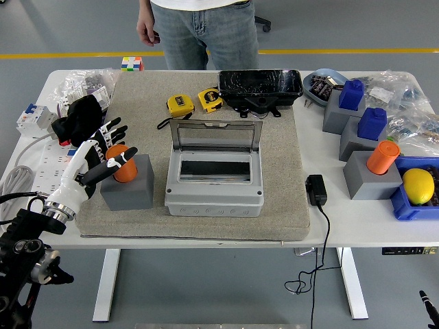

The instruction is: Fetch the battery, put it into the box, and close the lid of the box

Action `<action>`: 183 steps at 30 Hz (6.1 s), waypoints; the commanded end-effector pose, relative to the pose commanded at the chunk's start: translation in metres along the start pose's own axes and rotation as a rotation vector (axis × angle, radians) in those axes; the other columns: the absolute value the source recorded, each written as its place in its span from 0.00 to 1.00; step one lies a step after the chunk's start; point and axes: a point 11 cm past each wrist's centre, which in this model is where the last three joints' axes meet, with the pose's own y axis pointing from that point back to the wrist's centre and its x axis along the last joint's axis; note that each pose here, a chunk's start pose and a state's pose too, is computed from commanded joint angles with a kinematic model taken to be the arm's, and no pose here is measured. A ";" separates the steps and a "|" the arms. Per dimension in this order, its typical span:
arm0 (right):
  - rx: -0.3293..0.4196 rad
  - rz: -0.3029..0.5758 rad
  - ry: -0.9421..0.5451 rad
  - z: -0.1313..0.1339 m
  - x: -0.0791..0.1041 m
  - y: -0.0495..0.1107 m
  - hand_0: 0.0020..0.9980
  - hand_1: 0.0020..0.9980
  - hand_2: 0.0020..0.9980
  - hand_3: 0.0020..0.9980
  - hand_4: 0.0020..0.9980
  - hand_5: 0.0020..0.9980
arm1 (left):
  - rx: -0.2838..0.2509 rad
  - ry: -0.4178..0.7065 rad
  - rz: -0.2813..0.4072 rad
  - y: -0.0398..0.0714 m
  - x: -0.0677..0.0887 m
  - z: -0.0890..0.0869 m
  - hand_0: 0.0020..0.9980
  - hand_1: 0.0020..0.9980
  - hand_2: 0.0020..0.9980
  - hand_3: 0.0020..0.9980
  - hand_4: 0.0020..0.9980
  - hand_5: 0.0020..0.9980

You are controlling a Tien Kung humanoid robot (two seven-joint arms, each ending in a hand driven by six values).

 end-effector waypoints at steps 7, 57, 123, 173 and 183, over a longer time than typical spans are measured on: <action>-0.002 0.002 -0.003 0.001 0.001 0.000 0.88 0.88 0.84 0.87 1.00 1.00 | -0.002 -0.027 0.006 -0.001 -0.001 0.001 0.87 0.91 0.86 0.89 1.00 0.13; -0.004 0.003 -0.009 0.001 0.001 0.000 0.88 0.88 0.84 0.87 1.00 1.00 | -0.002 -0.031 0.071 -0.010 -0.017 -0.011 0.57 0.66 0.51 0.50 1.00 0.00; 0.000 0.007 -0.011 -0.001 0.001 0.000 0.88 0.88 0.83 0.87 1.00 1.00 | -0.052 0.003 0.159 -0.020 -0.025 -0.006 0.02 0.00 0.05 0.05 1.00 0.00; 0.008 0.019 -0.013 -0.008 0.007 -0.002 0.88 0.88 0.84 0.87 1.00 1.00 | -0.515 -0.821 0.003 -0.018 -0.105 0.130 0.03 0.00 0.00 0.00 1.00 0.36; 0.014 0.023 -0.018 -0.011 0.008 -0.002 0.88 0.88 0.83 0.87 1.00 1.00 | -0.466 -0.989 -0.077 -0.021 -0.118 0.105 0.02 0.00 0.00 0.01 1.00 0.02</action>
